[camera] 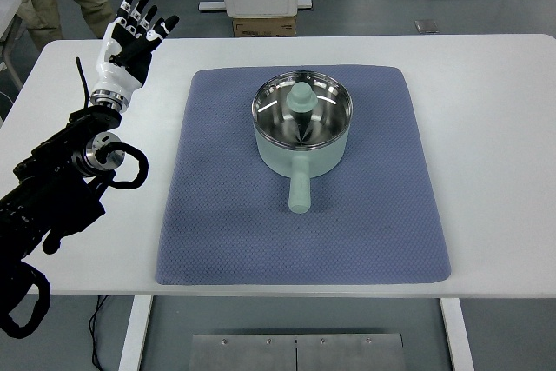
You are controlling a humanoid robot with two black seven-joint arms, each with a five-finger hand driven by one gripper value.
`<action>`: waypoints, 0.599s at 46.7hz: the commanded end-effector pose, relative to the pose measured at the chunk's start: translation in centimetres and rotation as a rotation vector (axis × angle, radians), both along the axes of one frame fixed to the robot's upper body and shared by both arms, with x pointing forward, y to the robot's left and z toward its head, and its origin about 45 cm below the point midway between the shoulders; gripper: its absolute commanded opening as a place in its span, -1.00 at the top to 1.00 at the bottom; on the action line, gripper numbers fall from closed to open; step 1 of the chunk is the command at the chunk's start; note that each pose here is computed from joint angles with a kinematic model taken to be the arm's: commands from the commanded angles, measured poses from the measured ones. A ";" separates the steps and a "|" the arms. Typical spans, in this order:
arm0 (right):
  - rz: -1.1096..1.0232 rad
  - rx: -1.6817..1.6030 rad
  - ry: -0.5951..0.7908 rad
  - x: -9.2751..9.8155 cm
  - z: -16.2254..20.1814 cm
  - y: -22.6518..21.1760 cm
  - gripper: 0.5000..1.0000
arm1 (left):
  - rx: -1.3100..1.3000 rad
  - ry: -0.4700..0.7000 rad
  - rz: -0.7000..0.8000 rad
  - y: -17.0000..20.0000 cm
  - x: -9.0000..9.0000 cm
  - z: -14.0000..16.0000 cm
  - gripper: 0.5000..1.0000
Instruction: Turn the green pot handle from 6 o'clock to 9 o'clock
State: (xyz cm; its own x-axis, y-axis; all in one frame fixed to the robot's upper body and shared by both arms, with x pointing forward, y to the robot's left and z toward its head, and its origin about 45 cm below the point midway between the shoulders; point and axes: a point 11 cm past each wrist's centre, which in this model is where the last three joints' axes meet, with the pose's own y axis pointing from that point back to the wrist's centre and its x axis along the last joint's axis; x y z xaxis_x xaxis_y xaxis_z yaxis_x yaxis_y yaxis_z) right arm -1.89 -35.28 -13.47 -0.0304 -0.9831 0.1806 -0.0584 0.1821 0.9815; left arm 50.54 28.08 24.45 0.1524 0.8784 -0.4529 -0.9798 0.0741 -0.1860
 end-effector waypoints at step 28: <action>0.000 0.000 0.002 -0.1 0.0 0.0 -1.00 | 0.319 -0.174 -0.166 -0.3 0.1 11.0 -1.00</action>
State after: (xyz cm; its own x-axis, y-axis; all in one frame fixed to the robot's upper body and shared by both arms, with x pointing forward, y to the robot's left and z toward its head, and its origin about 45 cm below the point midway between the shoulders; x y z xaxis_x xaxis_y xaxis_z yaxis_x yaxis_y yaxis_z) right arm -1.93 -35.29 -13.47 -0.0305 -0.9830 0.1808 -0.0576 0.1823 0.9815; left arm 50.46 28.70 34.85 0.3662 0.9130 -0.1796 -0.9045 0.3039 -0.2993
